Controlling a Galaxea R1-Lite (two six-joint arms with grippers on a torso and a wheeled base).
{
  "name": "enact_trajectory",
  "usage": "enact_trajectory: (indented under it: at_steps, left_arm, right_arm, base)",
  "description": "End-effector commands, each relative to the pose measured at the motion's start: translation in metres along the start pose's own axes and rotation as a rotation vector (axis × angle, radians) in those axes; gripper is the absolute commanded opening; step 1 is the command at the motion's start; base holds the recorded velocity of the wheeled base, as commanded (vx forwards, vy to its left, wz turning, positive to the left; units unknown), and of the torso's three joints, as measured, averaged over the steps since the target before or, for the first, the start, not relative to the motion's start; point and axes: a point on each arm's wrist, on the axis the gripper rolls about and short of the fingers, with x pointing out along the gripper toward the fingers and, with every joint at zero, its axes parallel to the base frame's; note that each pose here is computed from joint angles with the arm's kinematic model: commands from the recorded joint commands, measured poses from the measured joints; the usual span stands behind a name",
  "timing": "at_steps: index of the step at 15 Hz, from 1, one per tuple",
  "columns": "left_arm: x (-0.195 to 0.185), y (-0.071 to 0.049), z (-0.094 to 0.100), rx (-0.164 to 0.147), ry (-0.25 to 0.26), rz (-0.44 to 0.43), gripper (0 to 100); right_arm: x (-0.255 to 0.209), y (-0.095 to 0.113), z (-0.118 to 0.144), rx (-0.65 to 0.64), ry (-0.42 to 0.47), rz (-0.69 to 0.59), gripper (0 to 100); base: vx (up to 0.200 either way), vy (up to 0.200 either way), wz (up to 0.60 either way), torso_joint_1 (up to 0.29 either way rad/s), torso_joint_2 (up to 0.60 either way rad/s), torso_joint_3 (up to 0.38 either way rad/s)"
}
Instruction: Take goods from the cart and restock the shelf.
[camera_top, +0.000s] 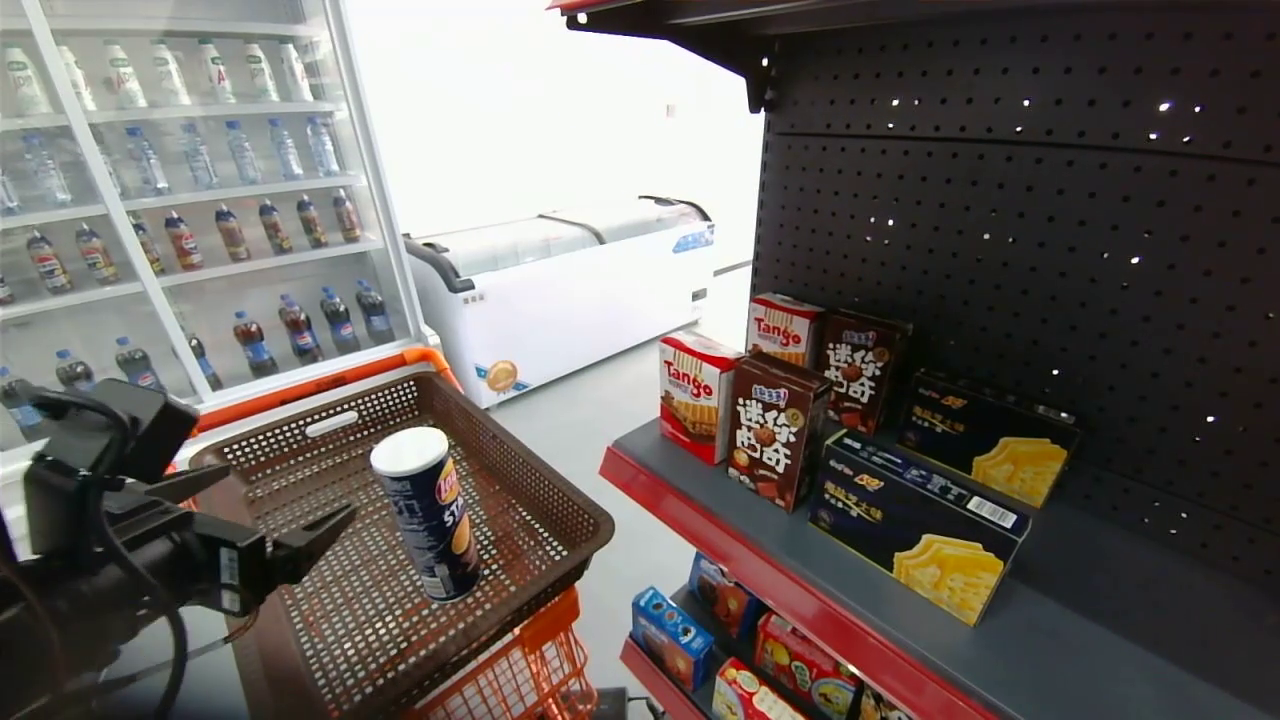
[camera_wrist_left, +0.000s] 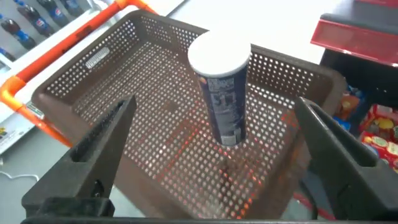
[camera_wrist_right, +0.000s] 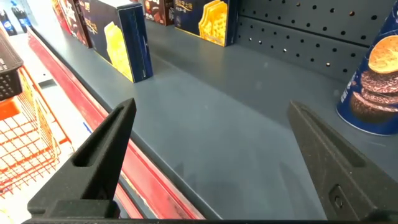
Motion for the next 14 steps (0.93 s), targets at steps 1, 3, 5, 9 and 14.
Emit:
enact_trajectory:
  at_steps: [1,3,5,9,14]
  left_arm:
    - [0.055,-0.007,-0.043,0.003,0.123,-0.015,100]
    - [0.066,-0.008,-0.05,-0.001,0.112,-0.016,100]
    - [0.081,-0.01,-0.06,-0.002,0.123,-0.017,100]
    - [0.101,-0.011,-0.077,-0.006,0.121,-0.01,100]
    - [0.138,-0.015,-0.098,-0.07,0.102,-0.008,100]
  right_arm:
    - [0.0,0.0,0.0,0.0,0.002,-0.001,100]
    - [0.0,0.0,0.0,0.0,0.002,-0.001,100]
    - [0.0,0.0,0.0,0.0,0.002,-0.001,100]
    - [0.0,0.0,0.0,0.0,0.002,-0.001,100]
    - [0.0,0.0,0.0,0.0,0.002,-0.001,100]
  base:
    - [0.0,0.0,0.0,0.0,0.0,0.0]
    - [0.0,0.0,0.0,0.0,0.0,0.0]
    - [0.0,0.0,0.0,0.0,0.0,0.0]
    - [0.0,0.0,0.0,0.0,0.0,0.0]
    - [0.0,0.0,0.0,0.0,0.0,0.0]
